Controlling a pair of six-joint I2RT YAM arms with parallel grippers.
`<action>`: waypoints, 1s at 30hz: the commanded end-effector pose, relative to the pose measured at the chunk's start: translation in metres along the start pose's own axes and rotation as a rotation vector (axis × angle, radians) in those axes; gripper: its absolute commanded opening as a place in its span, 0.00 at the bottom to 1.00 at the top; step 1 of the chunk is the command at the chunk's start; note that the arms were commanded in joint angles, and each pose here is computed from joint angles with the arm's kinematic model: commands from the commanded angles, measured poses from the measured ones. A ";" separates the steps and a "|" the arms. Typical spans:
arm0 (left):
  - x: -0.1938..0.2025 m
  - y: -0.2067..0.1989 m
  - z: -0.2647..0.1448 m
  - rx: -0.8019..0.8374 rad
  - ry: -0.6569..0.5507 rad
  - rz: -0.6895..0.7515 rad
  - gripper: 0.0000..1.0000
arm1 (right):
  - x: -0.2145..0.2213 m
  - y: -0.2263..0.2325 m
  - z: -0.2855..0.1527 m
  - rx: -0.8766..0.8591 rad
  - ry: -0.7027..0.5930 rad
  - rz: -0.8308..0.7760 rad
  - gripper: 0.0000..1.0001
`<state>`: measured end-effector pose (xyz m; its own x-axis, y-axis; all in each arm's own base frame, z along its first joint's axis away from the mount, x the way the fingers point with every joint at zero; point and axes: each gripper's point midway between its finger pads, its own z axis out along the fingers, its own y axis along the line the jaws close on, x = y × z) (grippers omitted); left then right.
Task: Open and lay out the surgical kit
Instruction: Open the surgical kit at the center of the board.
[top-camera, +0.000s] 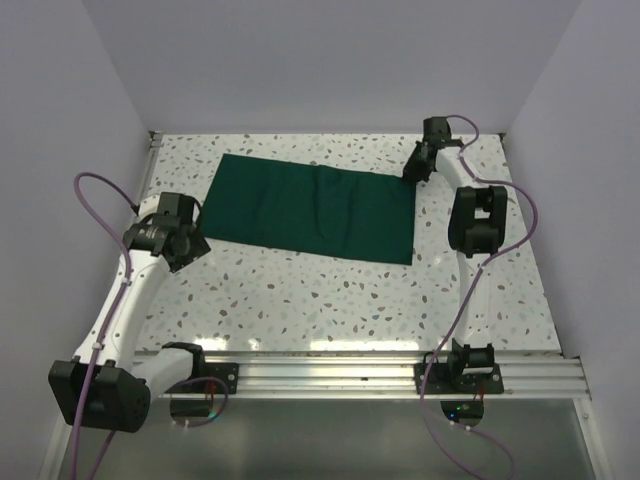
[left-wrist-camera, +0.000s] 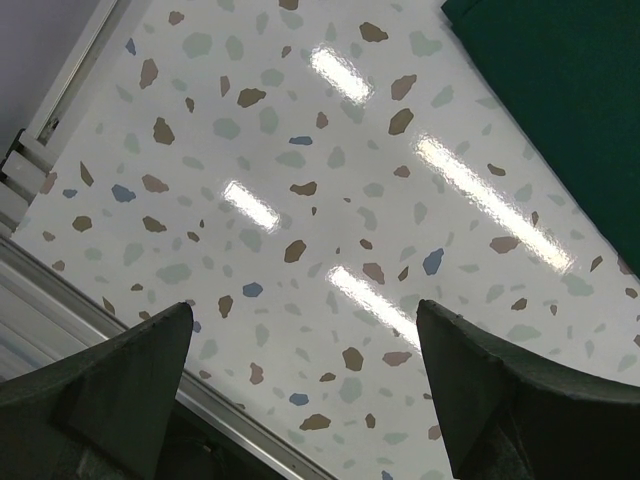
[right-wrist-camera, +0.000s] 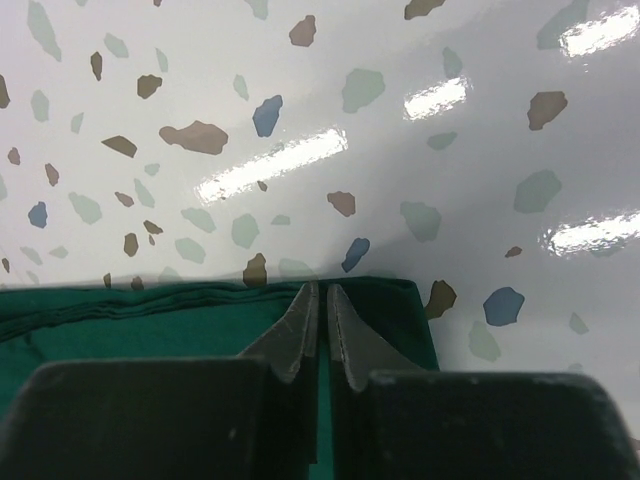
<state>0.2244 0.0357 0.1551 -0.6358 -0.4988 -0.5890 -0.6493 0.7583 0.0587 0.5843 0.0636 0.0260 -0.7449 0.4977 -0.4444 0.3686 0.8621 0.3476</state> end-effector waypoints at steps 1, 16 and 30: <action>0.000 0.009 -0.003 -0.021 -0.018 -0.007 0.97 | 0.022 -0.007 -0.004 0.033 0.061 -0.022 0.01; -0.021 0.006 -0.019 0.033 -0.089 0.003 0.98 | -0.019 0.029 -0.082 0.002 -0.052 -0.076 0.00; -0.025 0.010 -0.037 0.094 -0.135 0.012 0.99 | -0.006 0.024 -0.125 0.050 -0.038 -0.116 0.00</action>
<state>0.2160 0.0392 0.1828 -0.6025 -0.4477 -0.6607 -0.6088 0.7931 0.0177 0.5416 0.0704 0.1078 -0.7683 0.4251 -0.4786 0.3395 0.9044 0.2583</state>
